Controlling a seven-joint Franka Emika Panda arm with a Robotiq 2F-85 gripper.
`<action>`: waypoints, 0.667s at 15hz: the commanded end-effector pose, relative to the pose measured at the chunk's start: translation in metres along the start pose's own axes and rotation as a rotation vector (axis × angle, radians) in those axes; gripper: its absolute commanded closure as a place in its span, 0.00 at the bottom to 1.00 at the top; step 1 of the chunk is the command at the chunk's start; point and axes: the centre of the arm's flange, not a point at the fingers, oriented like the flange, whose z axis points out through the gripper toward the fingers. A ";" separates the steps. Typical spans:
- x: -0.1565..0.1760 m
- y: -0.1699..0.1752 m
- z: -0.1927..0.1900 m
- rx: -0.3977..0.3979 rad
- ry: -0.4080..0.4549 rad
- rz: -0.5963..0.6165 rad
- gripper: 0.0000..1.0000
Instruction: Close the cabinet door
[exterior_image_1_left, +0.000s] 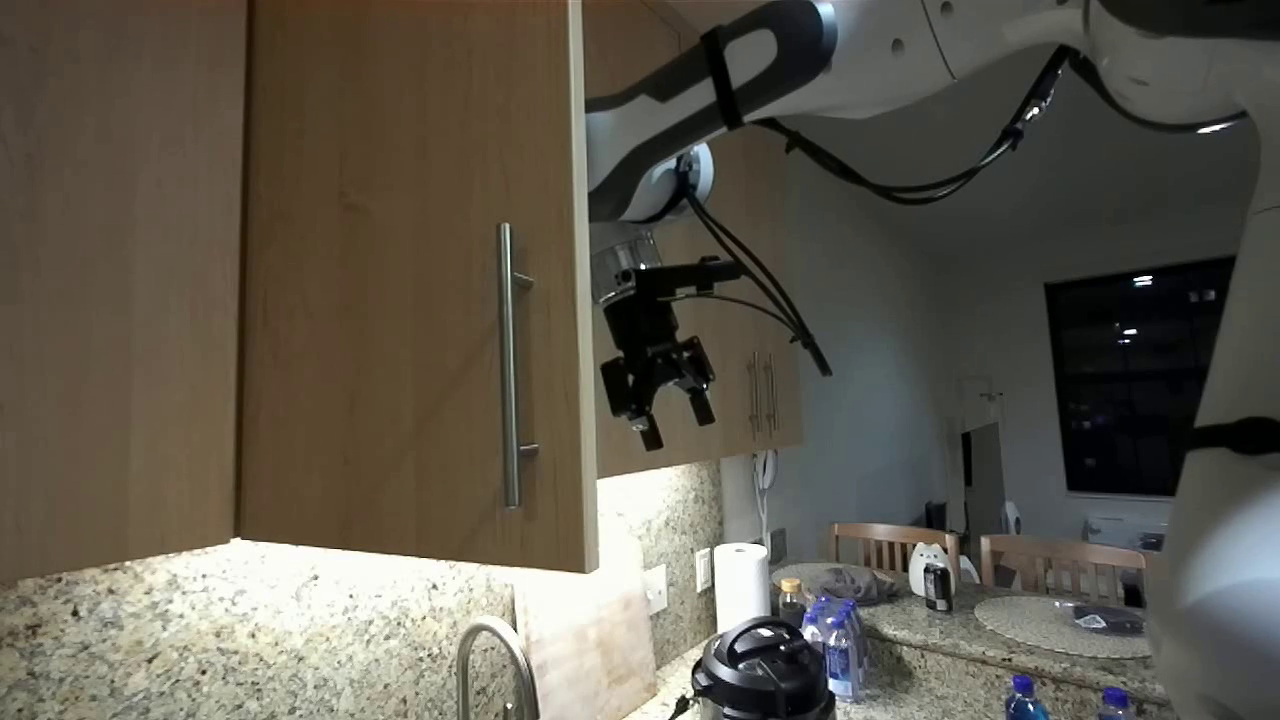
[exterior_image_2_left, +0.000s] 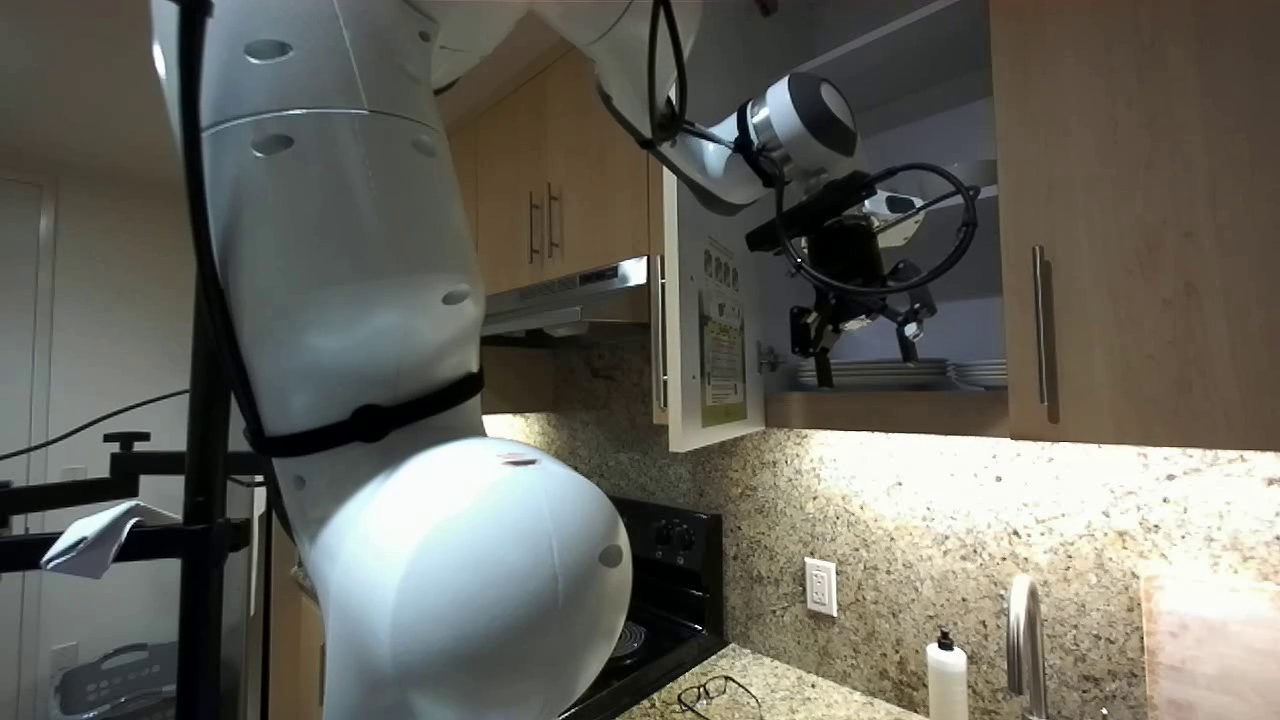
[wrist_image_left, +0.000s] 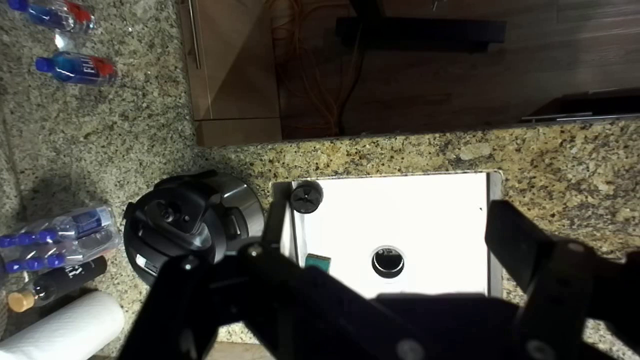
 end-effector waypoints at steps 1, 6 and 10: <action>-0.021 0.004 0.006 0.013 0.025 0.013 0.00; -0.048 0.022 0.002 0.025 0.072 0.031 0.00; -0.085 0.027 -0.004 0.014 0.130 0.015 0.00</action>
